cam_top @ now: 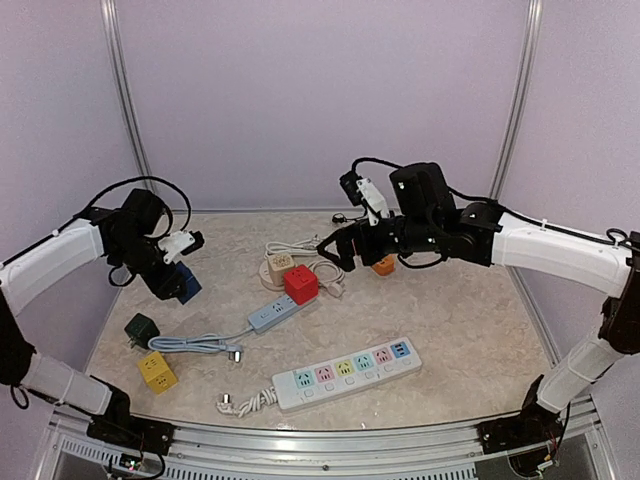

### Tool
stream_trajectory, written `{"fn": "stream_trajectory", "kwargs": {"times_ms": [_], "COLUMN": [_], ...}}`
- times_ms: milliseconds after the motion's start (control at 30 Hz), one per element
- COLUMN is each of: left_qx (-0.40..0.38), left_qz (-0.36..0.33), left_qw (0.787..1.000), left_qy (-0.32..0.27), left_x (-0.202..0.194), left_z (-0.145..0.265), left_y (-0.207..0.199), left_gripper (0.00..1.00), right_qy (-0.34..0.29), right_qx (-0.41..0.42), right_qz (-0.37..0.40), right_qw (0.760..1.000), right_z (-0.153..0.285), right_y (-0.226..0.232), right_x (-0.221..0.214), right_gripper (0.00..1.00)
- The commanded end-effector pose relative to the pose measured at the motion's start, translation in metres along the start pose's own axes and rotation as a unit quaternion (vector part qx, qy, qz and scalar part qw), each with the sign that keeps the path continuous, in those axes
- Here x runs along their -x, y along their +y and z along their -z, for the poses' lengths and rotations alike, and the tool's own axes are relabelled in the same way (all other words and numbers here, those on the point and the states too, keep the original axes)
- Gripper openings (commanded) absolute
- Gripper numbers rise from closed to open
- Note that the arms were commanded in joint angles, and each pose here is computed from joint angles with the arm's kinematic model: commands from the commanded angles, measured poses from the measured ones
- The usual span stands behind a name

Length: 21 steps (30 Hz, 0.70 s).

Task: Insert the plug

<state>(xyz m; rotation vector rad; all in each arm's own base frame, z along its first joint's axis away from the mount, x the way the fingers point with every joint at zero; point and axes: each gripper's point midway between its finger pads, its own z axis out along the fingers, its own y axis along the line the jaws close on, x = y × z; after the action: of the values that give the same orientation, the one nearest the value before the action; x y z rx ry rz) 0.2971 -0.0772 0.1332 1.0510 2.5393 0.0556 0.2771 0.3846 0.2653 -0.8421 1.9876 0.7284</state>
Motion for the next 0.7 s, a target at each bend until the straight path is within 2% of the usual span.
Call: {"fn": "stream_trajectory", "kwargs": {"times_ms": [0, 67, 167, 333, 500, 667], "left_qx": [0.052, 0.065, 0.075, 0.074, 0.077, 0.081], "left_qz": [-0.123, -0.143, -0.173, -0.205, -0.237, -0.238], "left_qw": [0.979, 0.972, 0.961, 0.951, 0.946, 0.944], "left_qy": [-0.155, -0.177, -0.201, -0.218, -0.206, -0.214], "left_x": [0.060, 0.071, 0.089, 0.111, 0.119, 0.126], "left_z": [0.106, 0.138, 0.161, 0.173, 0.163, 0.167], "left_y": [-0.027, -0.038, -0.055, -0.071, -0.086, -0.087], "left_gripper": [0.00, 0.00, 0.00, 0.00, 0.00, 0.00], "right_qy": [-0.068, -0.064, -0.076, -0.078, -0.082, -0.051], "right_qx": [0.145, 0.203, 0.275, 0.351, 0.359, 0.359], "right_qz": [-0.184, -0.199, -0.204, -0.168, -0.185, -0.214], "right_qw": [0.970, 0.957, 0.937, 0.918, 0.911, 0.907], "right_z": [-0.012, -0.029, -0.049, -0.064, -0.075, -0.099], "right_y": [0.024, 0.043, 0.076, 0.129, 0.135, 0.135], "right_x": [0.061, 0.078, 0.099, 0.116, 0.110, 0.091], "right_gripper": [0.98, 0.98, 0.98, 0.99, 1.00, 0.97]}}
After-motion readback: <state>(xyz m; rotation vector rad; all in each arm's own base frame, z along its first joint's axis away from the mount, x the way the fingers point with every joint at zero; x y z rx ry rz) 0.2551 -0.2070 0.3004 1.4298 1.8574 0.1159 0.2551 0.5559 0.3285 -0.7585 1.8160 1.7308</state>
